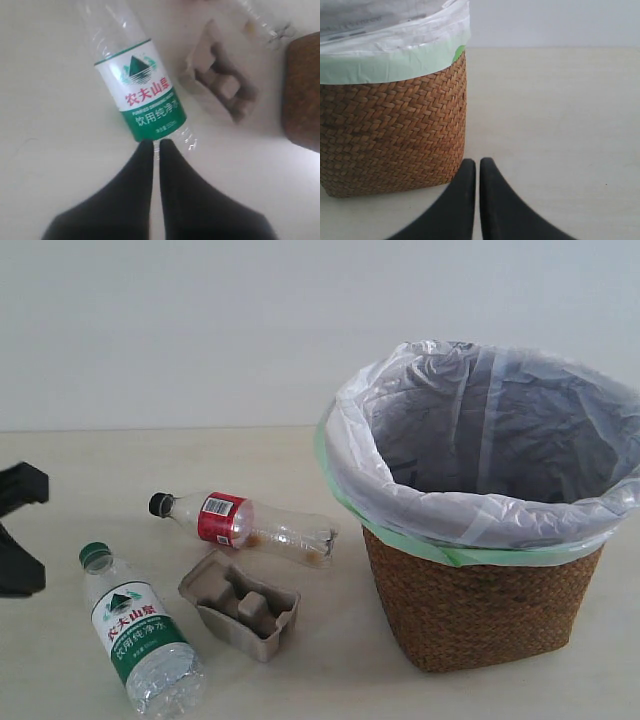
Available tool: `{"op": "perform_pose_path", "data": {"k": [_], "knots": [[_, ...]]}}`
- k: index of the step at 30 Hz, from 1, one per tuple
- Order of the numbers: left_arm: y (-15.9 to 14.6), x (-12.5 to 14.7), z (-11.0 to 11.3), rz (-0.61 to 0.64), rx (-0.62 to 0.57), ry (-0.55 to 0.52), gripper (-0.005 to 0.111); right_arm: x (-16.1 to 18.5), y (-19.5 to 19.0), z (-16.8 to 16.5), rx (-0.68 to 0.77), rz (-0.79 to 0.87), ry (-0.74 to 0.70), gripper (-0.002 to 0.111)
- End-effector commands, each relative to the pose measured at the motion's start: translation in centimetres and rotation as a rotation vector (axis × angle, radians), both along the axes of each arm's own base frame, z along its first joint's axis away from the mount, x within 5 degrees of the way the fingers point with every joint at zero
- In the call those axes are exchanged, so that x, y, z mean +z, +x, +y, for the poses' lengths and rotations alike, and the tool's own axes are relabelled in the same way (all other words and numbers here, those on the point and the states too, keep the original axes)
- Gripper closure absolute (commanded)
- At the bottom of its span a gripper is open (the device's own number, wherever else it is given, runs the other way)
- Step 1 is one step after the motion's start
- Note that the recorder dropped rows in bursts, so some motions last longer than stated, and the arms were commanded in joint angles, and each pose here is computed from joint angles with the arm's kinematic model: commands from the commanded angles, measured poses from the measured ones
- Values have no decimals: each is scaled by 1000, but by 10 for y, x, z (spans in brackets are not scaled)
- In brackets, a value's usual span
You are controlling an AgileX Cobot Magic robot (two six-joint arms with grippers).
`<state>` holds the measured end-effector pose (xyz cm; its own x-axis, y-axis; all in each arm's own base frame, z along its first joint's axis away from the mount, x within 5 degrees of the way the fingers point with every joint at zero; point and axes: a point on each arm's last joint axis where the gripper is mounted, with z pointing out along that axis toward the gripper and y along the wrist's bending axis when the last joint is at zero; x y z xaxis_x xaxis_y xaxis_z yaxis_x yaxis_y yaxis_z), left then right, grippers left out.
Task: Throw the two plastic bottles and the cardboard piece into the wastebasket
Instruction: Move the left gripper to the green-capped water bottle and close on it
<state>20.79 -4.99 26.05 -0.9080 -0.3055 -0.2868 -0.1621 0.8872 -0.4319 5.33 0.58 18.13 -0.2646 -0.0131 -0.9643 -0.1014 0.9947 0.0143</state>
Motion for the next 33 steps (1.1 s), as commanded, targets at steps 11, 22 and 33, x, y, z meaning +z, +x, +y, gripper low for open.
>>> {"op": "perform_pose_path", "data": {"k": [11,22,33], "knots": [[38,-88,-11,461,124,-82,32,1,0,0,1,-13,0,108],[52,-90,-20,449,176,-200,17,1,0,0,1,-13,0,108],[59,-88,-19,396,187,-187,17,1,0,0,1,-13,0,108]]}}
